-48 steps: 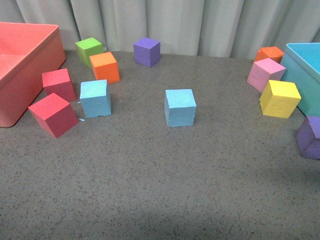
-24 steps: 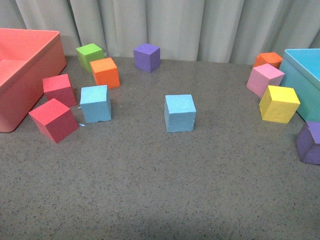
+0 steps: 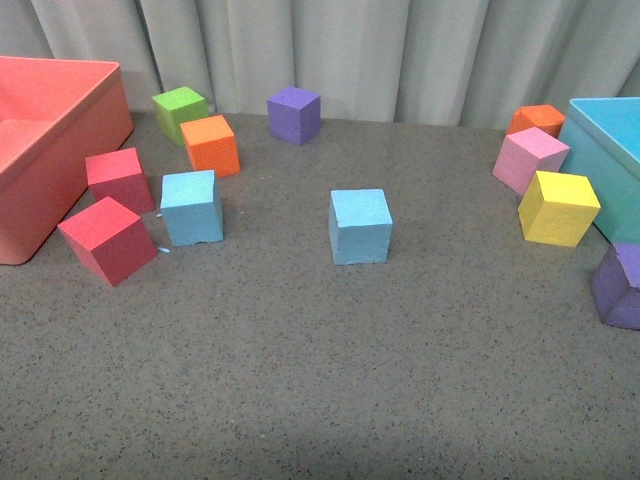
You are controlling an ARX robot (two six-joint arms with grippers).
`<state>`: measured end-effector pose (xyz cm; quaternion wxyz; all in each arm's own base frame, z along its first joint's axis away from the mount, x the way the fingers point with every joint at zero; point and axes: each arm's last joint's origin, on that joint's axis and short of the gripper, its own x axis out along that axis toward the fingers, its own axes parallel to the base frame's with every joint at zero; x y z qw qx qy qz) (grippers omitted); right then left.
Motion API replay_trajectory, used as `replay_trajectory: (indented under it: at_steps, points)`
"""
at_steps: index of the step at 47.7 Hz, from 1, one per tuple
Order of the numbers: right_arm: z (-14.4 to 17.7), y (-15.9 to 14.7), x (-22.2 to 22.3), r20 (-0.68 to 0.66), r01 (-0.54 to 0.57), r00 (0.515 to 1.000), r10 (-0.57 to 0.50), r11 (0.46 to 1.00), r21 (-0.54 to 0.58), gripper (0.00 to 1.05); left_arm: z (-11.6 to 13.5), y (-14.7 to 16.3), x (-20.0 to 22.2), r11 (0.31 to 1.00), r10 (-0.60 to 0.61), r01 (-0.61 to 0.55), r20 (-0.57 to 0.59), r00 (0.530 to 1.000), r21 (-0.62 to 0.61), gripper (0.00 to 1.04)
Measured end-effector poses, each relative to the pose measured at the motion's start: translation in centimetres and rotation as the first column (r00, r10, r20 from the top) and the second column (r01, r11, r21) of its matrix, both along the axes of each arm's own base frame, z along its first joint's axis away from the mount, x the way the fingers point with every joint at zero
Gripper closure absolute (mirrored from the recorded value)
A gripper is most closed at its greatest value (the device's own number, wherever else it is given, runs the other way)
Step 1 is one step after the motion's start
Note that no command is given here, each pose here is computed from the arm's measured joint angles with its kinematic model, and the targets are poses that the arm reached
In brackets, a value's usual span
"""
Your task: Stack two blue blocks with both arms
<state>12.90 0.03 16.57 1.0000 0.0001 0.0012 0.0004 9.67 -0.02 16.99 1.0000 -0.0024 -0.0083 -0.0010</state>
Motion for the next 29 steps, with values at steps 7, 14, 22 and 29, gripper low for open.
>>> replay_trajectory:
  at_steps: [7, 14, 22, 29]
  points:
    - [0.1, 0.0, -0.5, 0.005, 0.0, 1.0, 0.0, 1.0, 0.0, 1.04, 0.0, 0.0, 0.0, 1.0, 0.0, 0.0, 0.0, 1.0, 0.0, 0.07]
    - [0.2, 0.0, -1.0, 0.007, 0.0, 1.0, 0.0, 1.0, 0.0, 1.04, 0.0, 0.0, 0.0, 1.0, 0.0, 0.0, 0.0, 1.0, 0.0, 0.07]
    - [0.2, 0.0, -1.4, 0.009, 0.0, 1.0, 0.0, 1.0, 0.0, 1.04, 0.0, 0.0, 0.0, 1.0, 0.0, 0.0, 0.0, 1.0, 0.0, 0.07]
    - [0.2, 0.0, -1.7, 0.009, 0.0, 1.0, 0.0, 1.0, 0.0, 1.04, 0.0, 0.0, 0.0, 1.0, 0.0, 0.0, 0.0, 1.0, 0.0, 0.07]
